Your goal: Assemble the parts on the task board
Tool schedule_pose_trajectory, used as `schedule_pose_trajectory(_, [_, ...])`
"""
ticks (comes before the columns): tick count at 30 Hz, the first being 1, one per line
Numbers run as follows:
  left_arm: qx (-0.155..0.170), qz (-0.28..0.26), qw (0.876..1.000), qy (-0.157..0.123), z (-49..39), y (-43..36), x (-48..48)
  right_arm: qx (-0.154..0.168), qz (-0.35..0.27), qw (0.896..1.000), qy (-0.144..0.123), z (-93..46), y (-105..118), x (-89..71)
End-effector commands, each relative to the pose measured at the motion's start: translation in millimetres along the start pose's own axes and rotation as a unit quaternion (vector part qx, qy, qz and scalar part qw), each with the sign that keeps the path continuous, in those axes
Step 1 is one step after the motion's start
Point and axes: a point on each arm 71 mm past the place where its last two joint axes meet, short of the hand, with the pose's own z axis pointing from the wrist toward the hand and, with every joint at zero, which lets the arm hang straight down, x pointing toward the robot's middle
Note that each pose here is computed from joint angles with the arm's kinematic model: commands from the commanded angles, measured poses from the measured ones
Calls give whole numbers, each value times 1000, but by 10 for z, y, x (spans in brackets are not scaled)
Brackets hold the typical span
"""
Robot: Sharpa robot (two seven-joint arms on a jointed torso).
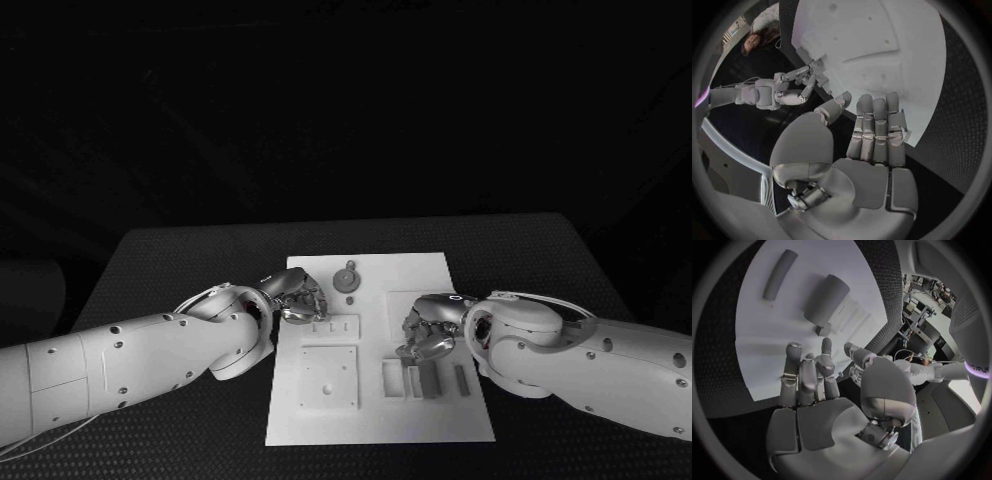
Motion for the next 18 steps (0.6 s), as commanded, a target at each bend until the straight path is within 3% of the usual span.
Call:
schedule_pose_trajectory(1, [1, -1, 1000, 8, -3, -15, 12, 34, -8, 999, 24, 15, -27, 34])
schedule_pose_trajectory(18, [2, -1, 1000, 15, -17, -48, 21, 60, -54, 996, 48, 156, -36, 49])
